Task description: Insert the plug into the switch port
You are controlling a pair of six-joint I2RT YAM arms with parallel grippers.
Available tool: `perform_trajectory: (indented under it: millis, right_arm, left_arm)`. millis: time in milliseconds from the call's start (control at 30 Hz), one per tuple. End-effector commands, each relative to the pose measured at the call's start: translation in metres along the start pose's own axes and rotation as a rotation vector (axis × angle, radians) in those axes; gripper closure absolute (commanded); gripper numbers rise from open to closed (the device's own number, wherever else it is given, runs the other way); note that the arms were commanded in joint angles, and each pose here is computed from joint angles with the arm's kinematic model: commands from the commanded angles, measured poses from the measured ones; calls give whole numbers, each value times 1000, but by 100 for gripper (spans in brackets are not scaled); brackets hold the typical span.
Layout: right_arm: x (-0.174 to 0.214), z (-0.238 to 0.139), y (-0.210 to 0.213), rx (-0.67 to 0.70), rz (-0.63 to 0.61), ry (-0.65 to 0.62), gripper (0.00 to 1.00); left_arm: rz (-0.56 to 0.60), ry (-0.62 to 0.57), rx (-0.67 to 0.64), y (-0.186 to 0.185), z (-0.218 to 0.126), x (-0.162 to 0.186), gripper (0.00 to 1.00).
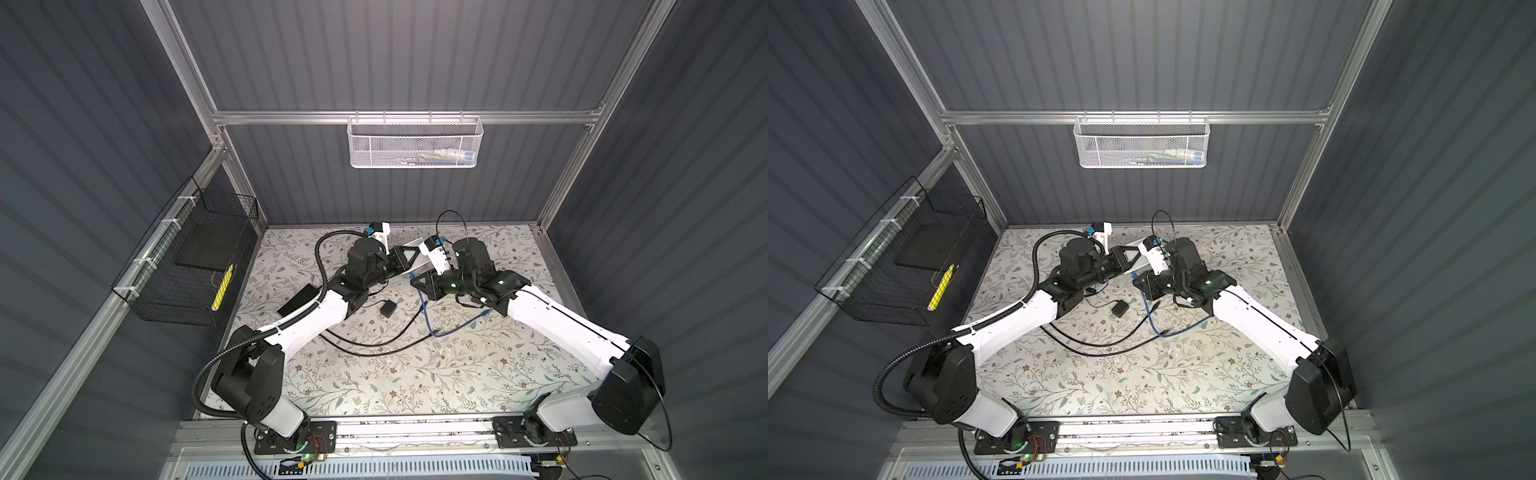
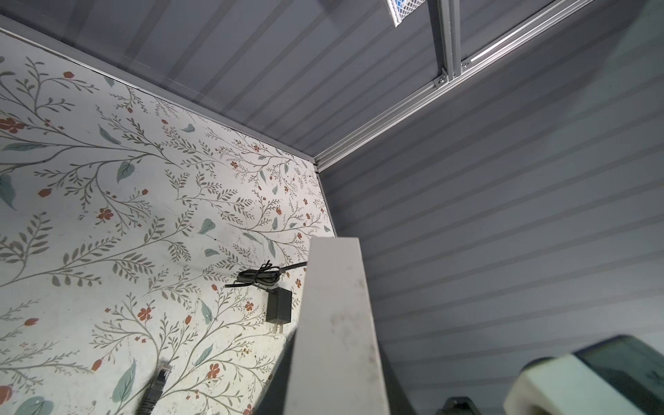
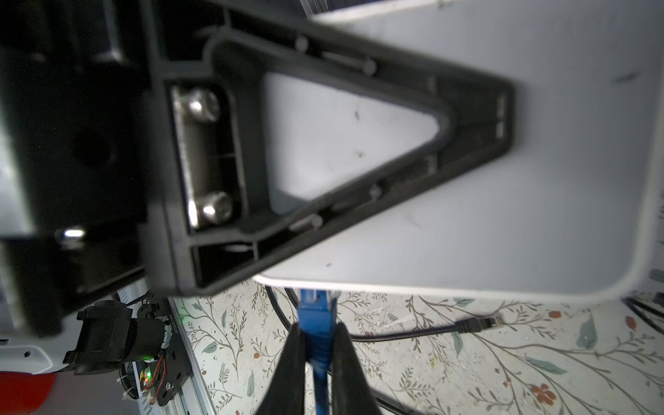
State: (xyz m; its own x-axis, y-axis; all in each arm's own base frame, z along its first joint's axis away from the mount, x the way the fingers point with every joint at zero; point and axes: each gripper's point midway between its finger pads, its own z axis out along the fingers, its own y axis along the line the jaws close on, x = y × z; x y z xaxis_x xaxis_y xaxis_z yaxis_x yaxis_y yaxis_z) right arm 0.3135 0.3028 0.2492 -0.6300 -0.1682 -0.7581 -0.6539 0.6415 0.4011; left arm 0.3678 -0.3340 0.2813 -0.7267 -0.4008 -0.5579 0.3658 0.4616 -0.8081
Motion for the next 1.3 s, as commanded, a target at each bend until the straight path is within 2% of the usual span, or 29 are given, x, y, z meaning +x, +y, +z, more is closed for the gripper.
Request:
perform_trajectory:
  millis: [0,67,167,267,533,767,867,1100,1267]
  right_arm:
    - [-139,-61,0,130,-133,-557,100]
    - [-145,-65,-3,151,-134,-579,100]
    - [-147,-77,-3,145,-125,-594,100]
    - [-150,-87,2,133,-126,-608,100]
    - [-155,-98,-1,169,-136,-638,100]
    - [-161,-93,5,124,-123,-681,100]
    - [-162,-85,10,93,-114,-650,100]
    - [-133,-77,5,92,-124,-576,100]
    - [-108,-67,5,53,-118,-512,96]
  left_arm:
    - [-57,381,35,-7,-11,107,100]
    - [-43,415,38,-9,-16,112,100]
    - [30,437,-48,0,-27,112,100]
    - [60,444,-74,5,-31,113,100]
    - [61,453,-116,18,-30,120,100]
    - [18,455,-55,11,-18,138,100]
    - [2,457,-54,13,-15,144,100]
    - [44,354,-105,11,-16,100,100]
    - [8,304,-140,22,-15,76,100]
